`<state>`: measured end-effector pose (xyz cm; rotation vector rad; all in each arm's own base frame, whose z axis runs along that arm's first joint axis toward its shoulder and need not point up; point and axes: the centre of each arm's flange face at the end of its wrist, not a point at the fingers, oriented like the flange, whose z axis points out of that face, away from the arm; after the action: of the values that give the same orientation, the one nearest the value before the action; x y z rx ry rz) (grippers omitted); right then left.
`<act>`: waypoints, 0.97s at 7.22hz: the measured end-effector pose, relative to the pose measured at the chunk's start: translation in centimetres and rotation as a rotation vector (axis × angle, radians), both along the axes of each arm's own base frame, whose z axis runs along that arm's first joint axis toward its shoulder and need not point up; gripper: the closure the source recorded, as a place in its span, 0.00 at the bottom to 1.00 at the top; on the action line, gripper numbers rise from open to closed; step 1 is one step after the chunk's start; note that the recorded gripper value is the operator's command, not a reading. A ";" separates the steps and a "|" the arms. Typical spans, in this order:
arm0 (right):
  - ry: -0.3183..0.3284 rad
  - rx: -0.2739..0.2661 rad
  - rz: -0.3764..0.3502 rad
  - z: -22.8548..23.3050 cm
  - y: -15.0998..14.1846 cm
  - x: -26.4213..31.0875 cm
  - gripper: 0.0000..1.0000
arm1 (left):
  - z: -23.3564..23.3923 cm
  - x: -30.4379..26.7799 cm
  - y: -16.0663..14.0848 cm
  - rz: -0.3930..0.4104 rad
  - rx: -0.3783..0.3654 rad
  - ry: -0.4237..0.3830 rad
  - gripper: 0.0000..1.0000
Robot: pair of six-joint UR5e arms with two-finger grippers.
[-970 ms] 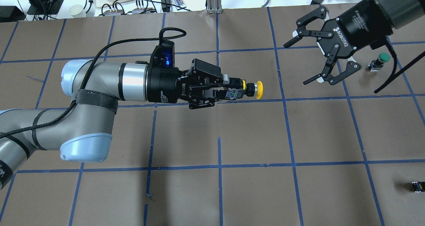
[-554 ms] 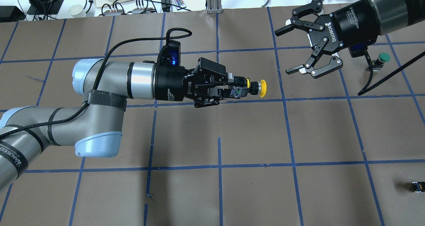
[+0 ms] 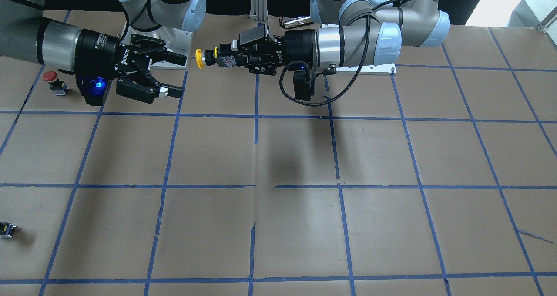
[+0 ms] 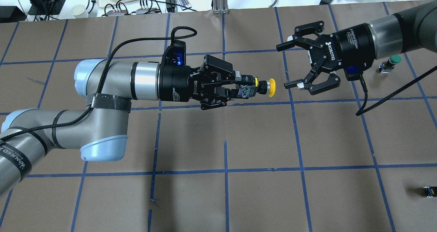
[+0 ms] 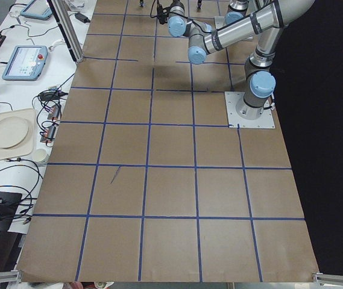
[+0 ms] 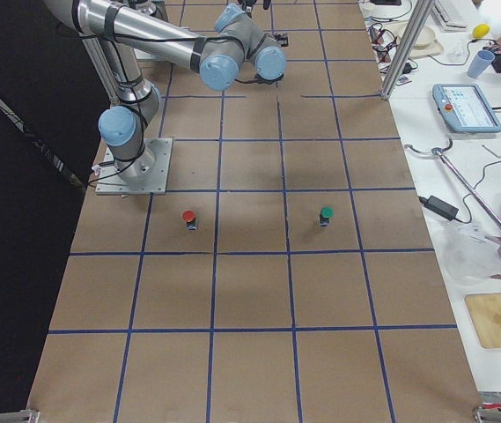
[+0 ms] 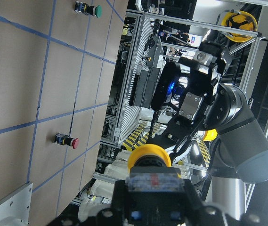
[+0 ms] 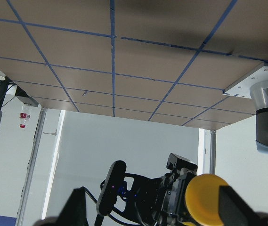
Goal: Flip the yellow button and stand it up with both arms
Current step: 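Hold the button out with the left gripper while the right gripper approaches its yellow cap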
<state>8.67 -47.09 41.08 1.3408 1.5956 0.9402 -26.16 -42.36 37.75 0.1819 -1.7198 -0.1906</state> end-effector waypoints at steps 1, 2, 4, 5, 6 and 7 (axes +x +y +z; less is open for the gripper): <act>-0.009 0.014 -0.003 0.3 0.6 0.3 0.00 | 0.1 0.0 0.0 -0.002 0.001 0.009 0.98; -0.015 0.032 -0.003 0.7 1.3 0.5 0.00 | 0.2 0.0 0.0 -0.002 0.001 0.014 0.98; -0.020 0.057 0.003 1.3 2.5 1.0 0.00 | 0.3 0.0 0.1 -0.003 0.000 0.016 0.98; -0.020 0.065 0.007 1.3 3.2 1.2 0.00 | 0.3 0.0 0.1 -0.002 0.001 0.016 0.98; -0.020 0.072 0.010 1.2 4.1 1.5 0.00 | 0.3 0.0 0.1 -0.002 0.001 0.017 0.98; -0.020 0.081 0.013 0.8 5.0 1.8 0.00 | 0.3 0.0 0.1 -0.003 0.001 0.017 0.98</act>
<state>10.43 -42.13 41.84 1.3738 1.5678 1.0323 -26.12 -42.29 38.06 0.1780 -1.7029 -0.1942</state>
